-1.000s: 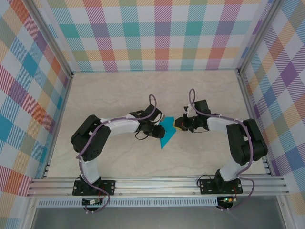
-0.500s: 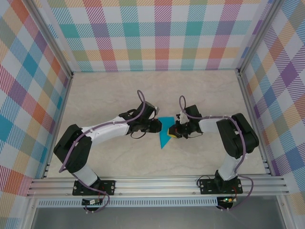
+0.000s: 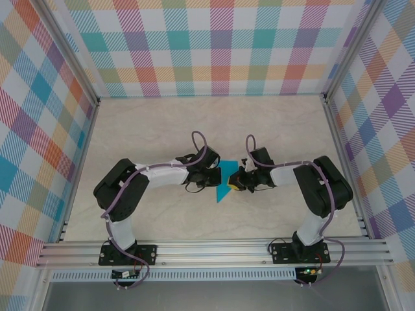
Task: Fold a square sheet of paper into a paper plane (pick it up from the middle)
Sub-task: Third fold the triangle at the center of the table.
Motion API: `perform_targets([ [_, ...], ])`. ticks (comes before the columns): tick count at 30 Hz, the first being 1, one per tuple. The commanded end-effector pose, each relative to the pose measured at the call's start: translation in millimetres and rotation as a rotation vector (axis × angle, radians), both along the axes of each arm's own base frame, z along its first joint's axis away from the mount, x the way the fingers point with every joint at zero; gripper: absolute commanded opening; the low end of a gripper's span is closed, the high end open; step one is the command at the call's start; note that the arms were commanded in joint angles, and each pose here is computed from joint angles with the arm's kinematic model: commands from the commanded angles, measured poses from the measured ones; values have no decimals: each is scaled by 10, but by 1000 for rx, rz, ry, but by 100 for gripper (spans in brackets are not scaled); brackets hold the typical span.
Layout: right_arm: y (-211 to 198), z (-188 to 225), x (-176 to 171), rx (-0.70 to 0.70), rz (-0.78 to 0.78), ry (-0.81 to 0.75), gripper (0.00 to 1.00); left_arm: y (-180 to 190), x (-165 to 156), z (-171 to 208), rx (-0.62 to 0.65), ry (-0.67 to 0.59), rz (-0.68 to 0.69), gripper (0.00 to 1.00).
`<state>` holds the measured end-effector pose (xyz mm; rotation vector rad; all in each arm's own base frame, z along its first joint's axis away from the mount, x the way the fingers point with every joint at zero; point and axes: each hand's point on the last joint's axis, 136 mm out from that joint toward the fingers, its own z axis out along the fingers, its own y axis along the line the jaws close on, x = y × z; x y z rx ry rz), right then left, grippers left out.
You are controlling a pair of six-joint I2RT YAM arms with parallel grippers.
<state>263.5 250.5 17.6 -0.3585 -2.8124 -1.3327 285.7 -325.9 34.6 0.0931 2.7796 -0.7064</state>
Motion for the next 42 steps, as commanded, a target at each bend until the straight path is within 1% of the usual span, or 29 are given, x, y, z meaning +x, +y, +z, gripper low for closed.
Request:
perform_targets([
  [1, -106, -72, -148, -65, -47, 63, 0, -128, 73, 88, -25, -25, 10, 5],
  [4, -91, 102, -116, -54, -29, 20, 0, -138, 81, 47, -20, -23, 4, 5],
  [8, -233, 273, -50, -131, -28, -33, 5, -72, 60, -81, 55, -11, -12, 3],
  [10, -348, 280, -25, -159, -45, -41, 13, -12, 49, -124, 90, -16, -12, 3],
  [13, -480, 249, -6, -165, -70, -28, 14, 2, 31, -150, 101, -14, -27, 3],
  [14, -496, 239, -7, -163, -70, -25, 20, 2, 27, -153, 101, -14, -31, 3],
  [15, -500, 227, -13, -160, -63, -22, 22, 2, 25, -159, 105, -15, -34, 3],
  [18, -483, 191, -31, -146, -48, -10, 23, 29, 31, -168, 120, -20, -32, 3],
  [20, -437, 192, -24, -118, -35, -8, 28, 39, 35, -171, 126, -21, -34, 3],
  [22, -390, 193, -10, -91, -22, -9, 27, 46, 47, -175, 137, -25, -33, 3],
  [24, -361, 189, 9, -80, -13, -4, 28, 127, 4, -233, 180, -2, -31, 2],
  [28, -333, 166, 38, -73, -2, 4, 29, 164, -6, -232, 184, -7, -23, 2],
  [31, -306, 164, 52, -59, 4, 6, 29, 137, -13, -195, 156, -11, -25, 2],
  [34, -283, 184, 66, -44, 10, -3, 29, 43, 10, -109, 97, -34, -32, 3],
  [38, -232, 203, 98, -13, 21, -8, 29, 43, 19, -80, 83, -36, -28, 4],
  [42, -216, 172, 126, -11, 20, 2, 29, 68, 13, -101, 80, -28, -21, 3],
])
